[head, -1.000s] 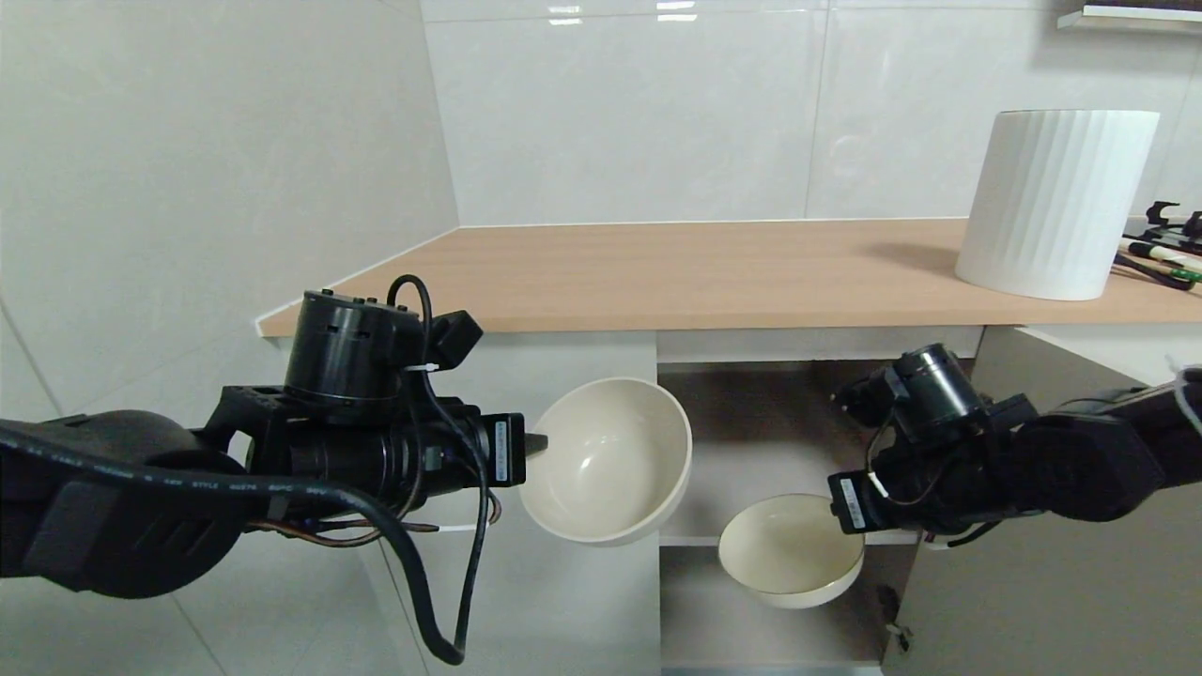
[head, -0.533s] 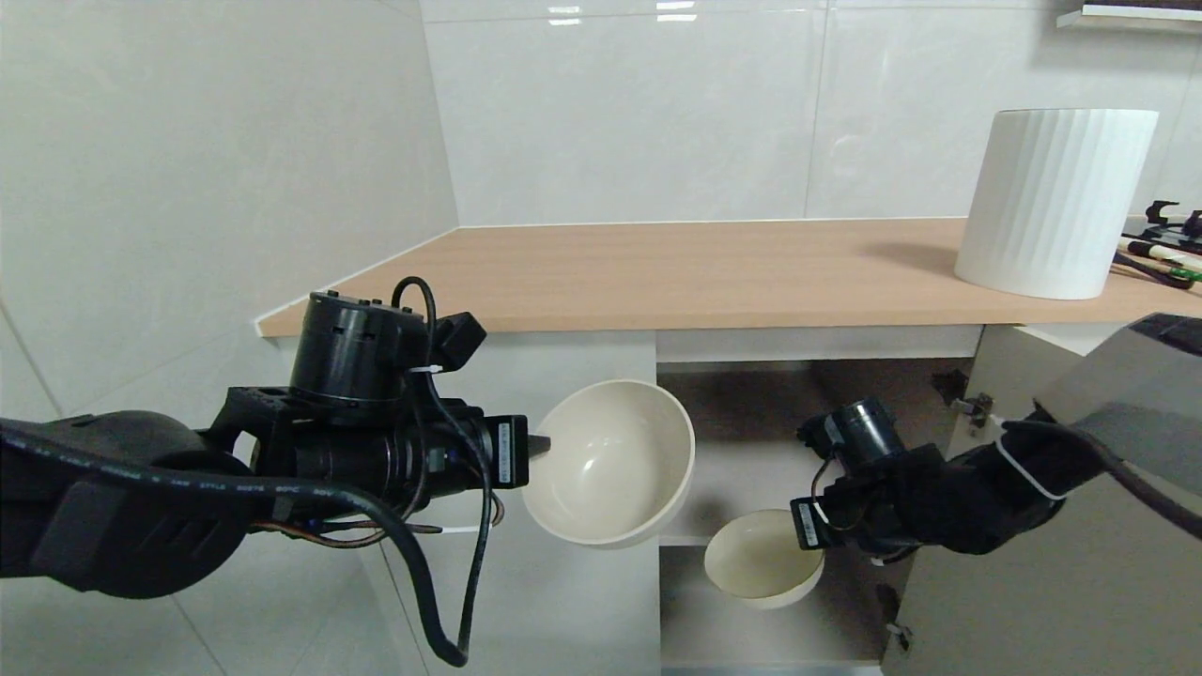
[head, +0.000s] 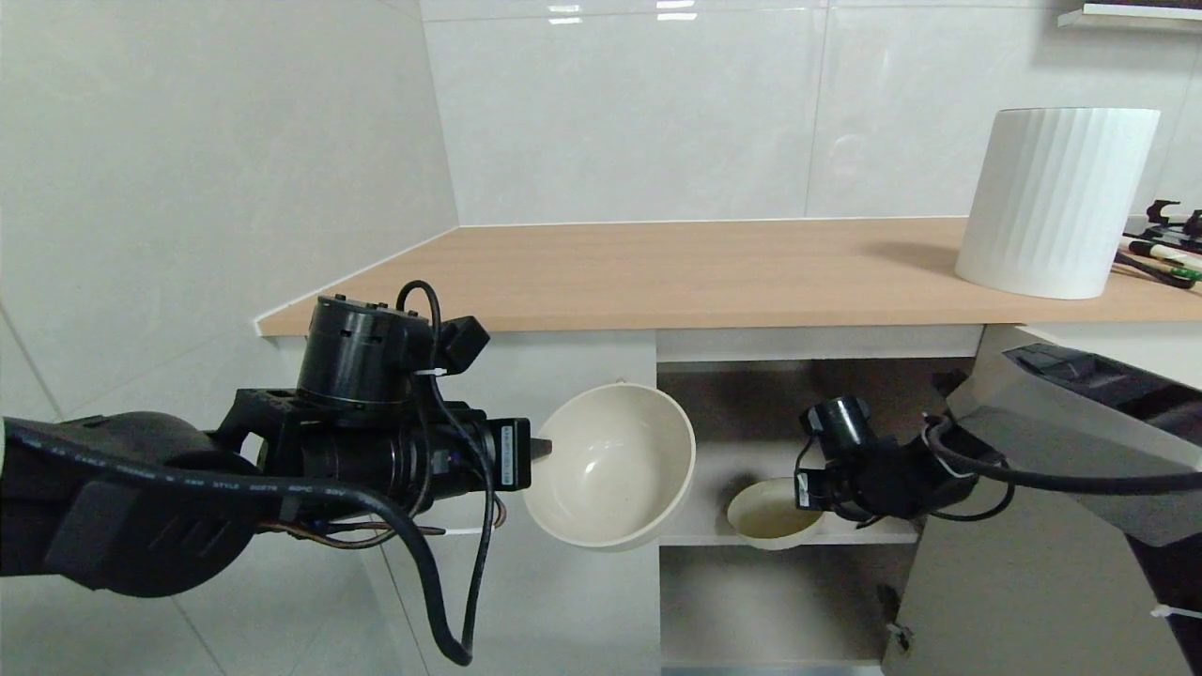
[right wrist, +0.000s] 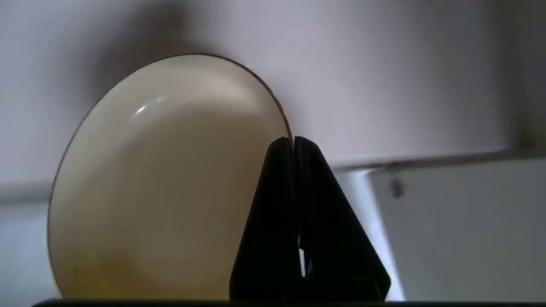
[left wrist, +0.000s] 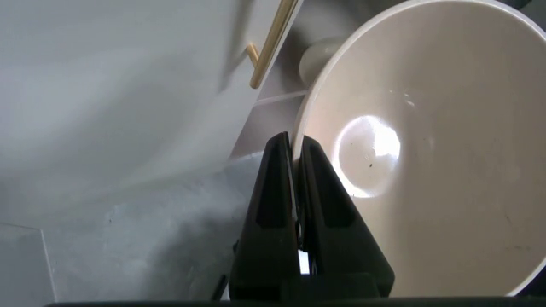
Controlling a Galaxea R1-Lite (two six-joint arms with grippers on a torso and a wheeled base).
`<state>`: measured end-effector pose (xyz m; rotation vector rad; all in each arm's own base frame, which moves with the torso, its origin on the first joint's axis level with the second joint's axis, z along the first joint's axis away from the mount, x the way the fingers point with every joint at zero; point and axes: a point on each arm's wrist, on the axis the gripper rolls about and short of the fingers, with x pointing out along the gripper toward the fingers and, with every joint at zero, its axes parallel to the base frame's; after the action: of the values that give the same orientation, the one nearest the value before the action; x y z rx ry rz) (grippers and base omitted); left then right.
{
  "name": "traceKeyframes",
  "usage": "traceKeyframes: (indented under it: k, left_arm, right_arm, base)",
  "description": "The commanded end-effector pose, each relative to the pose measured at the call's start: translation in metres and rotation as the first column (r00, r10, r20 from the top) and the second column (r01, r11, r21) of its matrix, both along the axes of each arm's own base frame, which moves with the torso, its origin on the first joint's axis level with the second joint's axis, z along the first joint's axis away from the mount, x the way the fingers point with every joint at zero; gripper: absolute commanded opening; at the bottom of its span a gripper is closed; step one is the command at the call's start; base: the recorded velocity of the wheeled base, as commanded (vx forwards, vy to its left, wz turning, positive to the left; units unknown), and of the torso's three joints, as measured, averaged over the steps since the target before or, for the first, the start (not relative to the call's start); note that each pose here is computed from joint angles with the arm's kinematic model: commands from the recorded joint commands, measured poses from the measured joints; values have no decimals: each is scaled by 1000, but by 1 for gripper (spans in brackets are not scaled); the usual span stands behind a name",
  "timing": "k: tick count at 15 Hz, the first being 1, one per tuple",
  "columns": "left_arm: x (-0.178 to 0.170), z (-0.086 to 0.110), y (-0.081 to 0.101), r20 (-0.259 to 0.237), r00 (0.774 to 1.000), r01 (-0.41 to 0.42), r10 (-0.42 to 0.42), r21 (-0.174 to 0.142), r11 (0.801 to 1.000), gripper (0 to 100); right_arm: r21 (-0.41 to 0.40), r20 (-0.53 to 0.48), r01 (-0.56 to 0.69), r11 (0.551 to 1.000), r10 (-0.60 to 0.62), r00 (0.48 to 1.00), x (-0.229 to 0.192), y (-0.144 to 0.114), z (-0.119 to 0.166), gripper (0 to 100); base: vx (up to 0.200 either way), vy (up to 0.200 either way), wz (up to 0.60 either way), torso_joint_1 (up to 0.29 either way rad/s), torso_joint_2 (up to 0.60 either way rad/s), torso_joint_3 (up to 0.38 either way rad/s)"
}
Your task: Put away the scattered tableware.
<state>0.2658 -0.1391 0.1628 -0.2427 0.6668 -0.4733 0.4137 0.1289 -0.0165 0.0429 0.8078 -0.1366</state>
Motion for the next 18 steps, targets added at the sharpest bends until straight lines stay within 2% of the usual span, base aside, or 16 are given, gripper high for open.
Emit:
traceKeyframes:
  k: [1,4,18]
  left_arm:
    - [1,-2,-1,-5,1000,0,0,2,1000,0]
    - [1,-2,-1,-5,1000,2,-2,2,1000,0]
    - [2,-5,-1,-14,1000,-1,1,8,1000,0]
  right_arm:
    - [-49,-6,60,997,-61,998,14,-7,-26,0]
    - [-76,-3,83,994,-84,996,20,-7,-39,0]
    - [-53,79,144,988,-139,987,44,-8,-38,0]
  base:
    - [0,0,0,0,0,0]
    - [0,0,0,0,0,0]
    - [0,0,0,0,0,0]
